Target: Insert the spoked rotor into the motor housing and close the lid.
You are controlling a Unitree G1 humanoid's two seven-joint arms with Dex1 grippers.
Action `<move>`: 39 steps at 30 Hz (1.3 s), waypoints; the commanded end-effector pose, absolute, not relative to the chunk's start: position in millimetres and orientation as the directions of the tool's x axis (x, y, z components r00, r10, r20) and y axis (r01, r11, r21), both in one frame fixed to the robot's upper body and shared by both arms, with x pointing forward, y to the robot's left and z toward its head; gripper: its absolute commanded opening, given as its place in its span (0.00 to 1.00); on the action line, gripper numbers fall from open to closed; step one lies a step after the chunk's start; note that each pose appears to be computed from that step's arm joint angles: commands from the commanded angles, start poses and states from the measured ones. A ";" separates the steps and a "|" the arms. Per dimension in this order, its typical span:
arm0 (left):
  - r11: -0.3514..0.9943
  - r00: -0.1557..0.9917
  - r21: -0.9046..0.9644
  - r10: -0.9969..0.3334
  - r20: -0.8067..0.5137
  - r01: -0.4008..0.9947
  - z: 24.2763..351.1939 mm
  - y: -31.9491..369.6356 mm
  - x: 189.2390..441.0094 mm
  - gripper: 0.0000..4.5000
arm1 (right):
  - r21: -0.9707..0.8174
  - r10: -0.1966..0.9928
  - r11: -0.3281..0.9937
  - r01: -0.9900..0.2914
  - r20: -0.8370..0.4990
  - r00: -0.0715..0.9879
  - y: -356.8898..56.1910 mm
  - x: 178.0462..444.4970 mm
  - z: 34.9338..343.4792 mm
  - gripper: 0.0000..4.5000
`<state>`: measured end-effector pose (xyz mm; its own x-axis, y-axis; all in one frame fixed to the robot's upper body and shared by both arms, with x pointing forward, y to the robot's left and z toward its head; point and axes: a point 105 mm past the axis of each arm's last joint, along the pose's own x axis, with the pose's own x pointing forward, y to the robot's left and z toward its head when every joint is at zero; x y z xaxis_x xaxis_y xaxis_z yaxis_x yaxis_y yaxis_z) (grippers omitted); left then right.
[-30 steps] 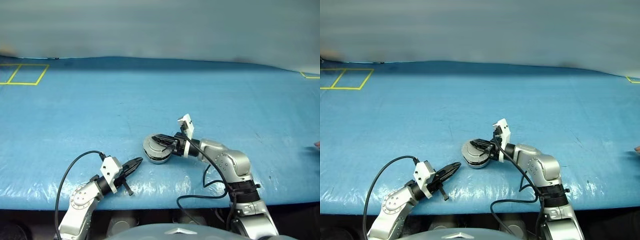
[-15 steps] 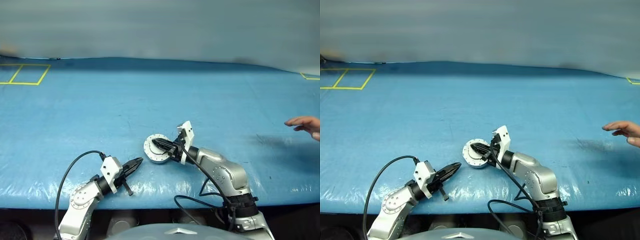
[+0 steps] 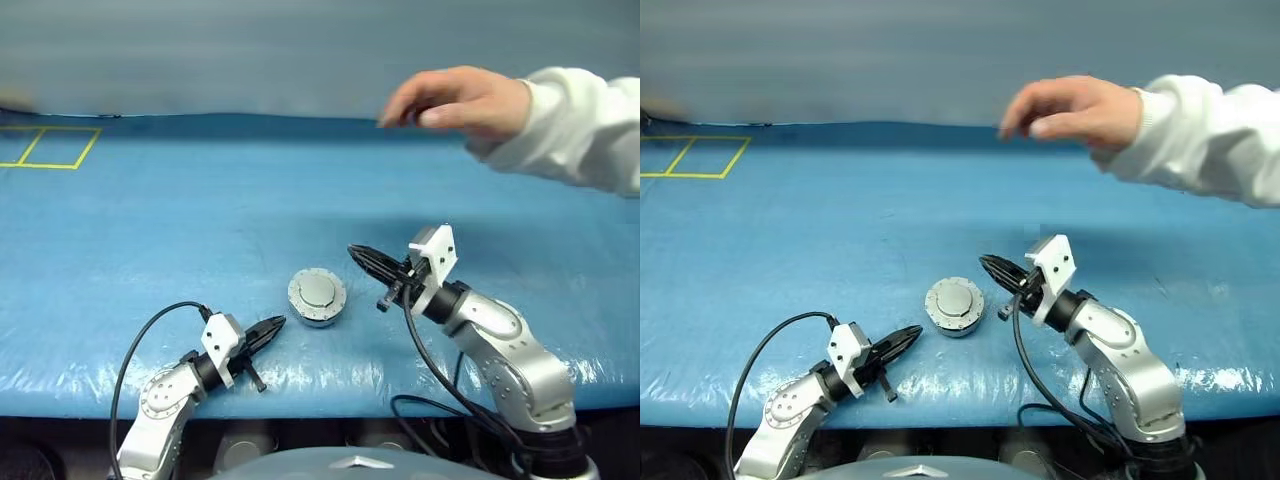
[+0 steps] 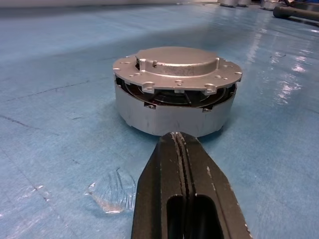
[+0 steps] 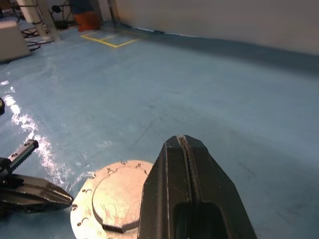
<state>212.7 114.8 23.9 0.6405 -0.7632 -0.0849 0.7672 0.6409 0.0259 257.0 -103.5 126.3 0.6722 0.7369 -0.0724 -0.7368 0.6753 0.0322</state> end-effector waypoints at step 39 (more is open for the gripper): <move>0.625 0.628 0.054 -0.775 -0.070 0.778 34.7 115.3 214.0 0.00 | 0.035 0.732 0.614 -0.789 -0.399 0.552 -112.0 225.4 97.4 0.99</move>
<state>212.2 118.4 20.3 0.6352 -0.7634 -0.1169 0.7701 0.6375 0.0218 224.8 -113.2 90.8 0.5450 0.7220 -0.4262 -0.7808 0.6223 0.0556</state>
